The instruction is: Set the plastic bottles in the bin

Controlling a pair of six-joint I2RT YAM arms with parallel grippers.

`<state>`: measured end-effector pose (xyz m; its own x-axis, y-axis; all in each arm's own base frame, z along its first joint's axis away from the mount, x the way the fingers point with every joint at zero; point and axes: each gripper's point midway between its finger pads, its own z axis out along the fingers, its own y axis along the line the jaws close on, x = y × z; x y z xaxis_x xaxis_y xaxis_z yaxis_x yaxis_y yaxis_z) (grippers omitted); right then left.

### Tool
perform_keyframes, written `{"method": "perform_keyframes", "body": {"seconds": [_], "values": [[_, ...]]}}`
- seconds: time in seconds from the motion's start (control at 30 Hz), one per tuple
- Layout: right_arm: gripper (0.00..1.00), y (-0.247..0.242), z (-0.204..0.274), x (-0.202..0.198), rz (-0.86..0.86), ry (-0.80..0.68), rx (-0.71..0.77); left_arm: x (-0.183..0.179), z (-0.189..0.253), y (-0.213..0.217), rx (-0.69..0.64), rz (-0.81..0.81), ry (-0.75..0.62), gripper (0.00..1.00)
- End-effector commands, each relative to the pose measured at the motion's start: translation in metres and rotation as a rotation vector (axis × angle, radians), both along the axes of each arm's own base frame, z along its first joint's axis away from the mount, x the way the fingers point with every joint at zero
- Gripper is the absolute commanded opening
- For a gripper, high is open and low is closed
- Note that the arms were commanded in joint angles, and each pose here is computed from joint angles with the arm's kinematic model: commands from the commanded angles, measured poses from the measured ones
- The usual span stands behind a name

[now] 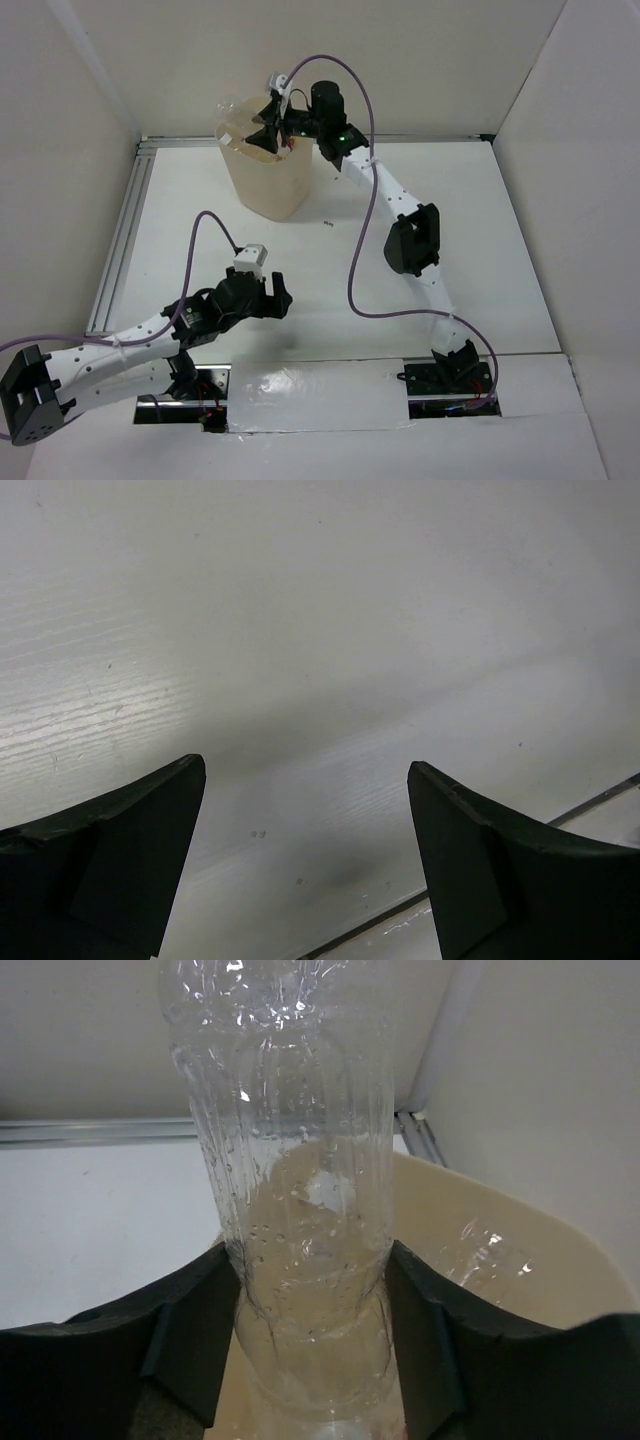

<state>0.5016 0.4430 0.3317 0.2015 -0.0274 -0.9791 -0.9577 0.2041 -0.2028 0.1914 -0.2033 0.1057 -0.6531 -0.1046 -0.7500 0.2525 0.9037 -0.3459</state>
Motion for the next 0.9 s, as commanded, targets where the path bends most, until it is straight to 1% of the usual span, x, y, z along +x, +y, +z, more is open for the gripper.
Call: {"method": "perform_keyframes", "body": {"seconds": [0.0,0.03,0.07,0.13,0.2,0.23,0.27,0.3,0.33,0.4,0.43,0.47,0.5,0.53,0.57,0.6,0.63,0.67,0.7,0.73,0.77,0.8,0.83,0.87], "values": [[0.69,-0.007,0.056,-0.005,-0.025,-0.117,0.099,0.003,0.013,0.001,-0.05,0.04,-0.028,0.94],[0.94,-0.009,0.059,-0.007,-0.027,-0.142,0.091,0.001,0.013,0.0,-0.05,0.031,-0.028,0.96],[1.0,-0.009,0.042,-0.005,-0.029,-0.109,0.05,0.001,0.012,0.001,-0.048,0.045,-0.022,0.96],[1.0,-0.019,0.042,0.001,-0.069,-0.104,0.023,0.001,0.012,0.001,-0.048,0.045,-0.022,0.98],[1.0,-0.033,0.067,-0.003,-0.109,-0.09,0.027,0.005,0.016,-0.001,-0.037,0.047,-0.029,0.98],[1.0,-0.05,0.077,0.007,-0.171,-0.09,0.028,0.007,0.014,-0.002,-0.019,0.042,-0.025,0.99],[1.0,-0.065,0.104,0.0,-0.214,-0.101,0.05,0.008,0.018,-0.005,-0.023,0.042,-0.028,0.99],[1.0,-0.074,0.108,-0.001,-0.261,-0.075,0.035,0.011,0.02,-0.008,-0.027,0.035,-0.043,0.99],[1.0,-0.098,0.115,0.011,-0.388,-0.051,0.037,0.014,0.025,-0.011,-0.024,0.024,-0.061,0.99],[1.0,-0.138,0.117,0.006,-0.523,0.021,-0.007,0.017,0.033,-0.018,-0.037,0.002,-0.083,0.99],[1.0,-0.173,0.132,0.002,-0.616,0.026,-0.011,0.021,0.037,-0.021,-0.039,-0.012,-0.111,0.99],[1.0,-0.19,0.122,0.0,-0.665,0.076,-0.036,0.022,0.04,-0.023,-0.043,-0.017,-0.125,0.99],[1.0,-0.209,0.075,-0.001,-0.723,0.203,-0.121,0.025,0.047,-0.026,-0.057,-0.02,-0.144,0.99],[1.0,-0.233,0.058,-0.001,-0.819,0.249,-0.156,0.026,0.048,-0.029,-0.056,-0.034,-0.15,0.99],[1.0,-0.261,0.069,-0.02,-0.898,0.261,-0.137,0.028,0.056,-0.031,-0.068,-0.037,-0.168,0.99],[1.0,-0.274,0.013,-0.031,-0.952,0.355,-0.228,0.029,0.058,-0.032,-0.063,-0.046,-0.182,0.99],[1.0,-0.302,-0.003,-0.039,-1.062,0.378,-0.26,0.031,0.06,-0.034,-0.057,-0.05,-0.188,0.99],[1.0,-0.32,0.009,-0.063,-1.104,0.356,-0.24,0.035,0.068,-0.034,-0.068,-0.044,-0.207,0.99],[1.0,-0.33,0.0,-0.075,-1.141,0.366,-0.247,0.038,0.065,-0.032,-0.049,-0.043,-0.208,0.99],[1.0,-0.345,-0.038,-0.09,-1.18,0.414,-0.311,0.037,0.071,-0.036,-0.063,-0.055,-0.211,0.99],[1.0,-0.365,-0.024,-0.108,-1.232,0.393,-0.266,0.042,0.073,-0.034,-0.053,-0.05,-0.22,0.99],[1.0,-0.374,-0.029,-0.119,-1.249,0.405,-0.26,0.041,0.078,-0.038,-0.056,-0.073,-0.227,0.99],[1.0,-0.383,-0.054,-0.133,-1.261,0.445,-0.3,0.044,0.078,-0.036,-0.041,-0.069,-0.226,0.99],[1.0,-0.391,-0.059,-0.143,-1.276,0.454,-0.304,0.044,0.078,-0.038,-0.037,-0.077,-0.217,0.99]]}}
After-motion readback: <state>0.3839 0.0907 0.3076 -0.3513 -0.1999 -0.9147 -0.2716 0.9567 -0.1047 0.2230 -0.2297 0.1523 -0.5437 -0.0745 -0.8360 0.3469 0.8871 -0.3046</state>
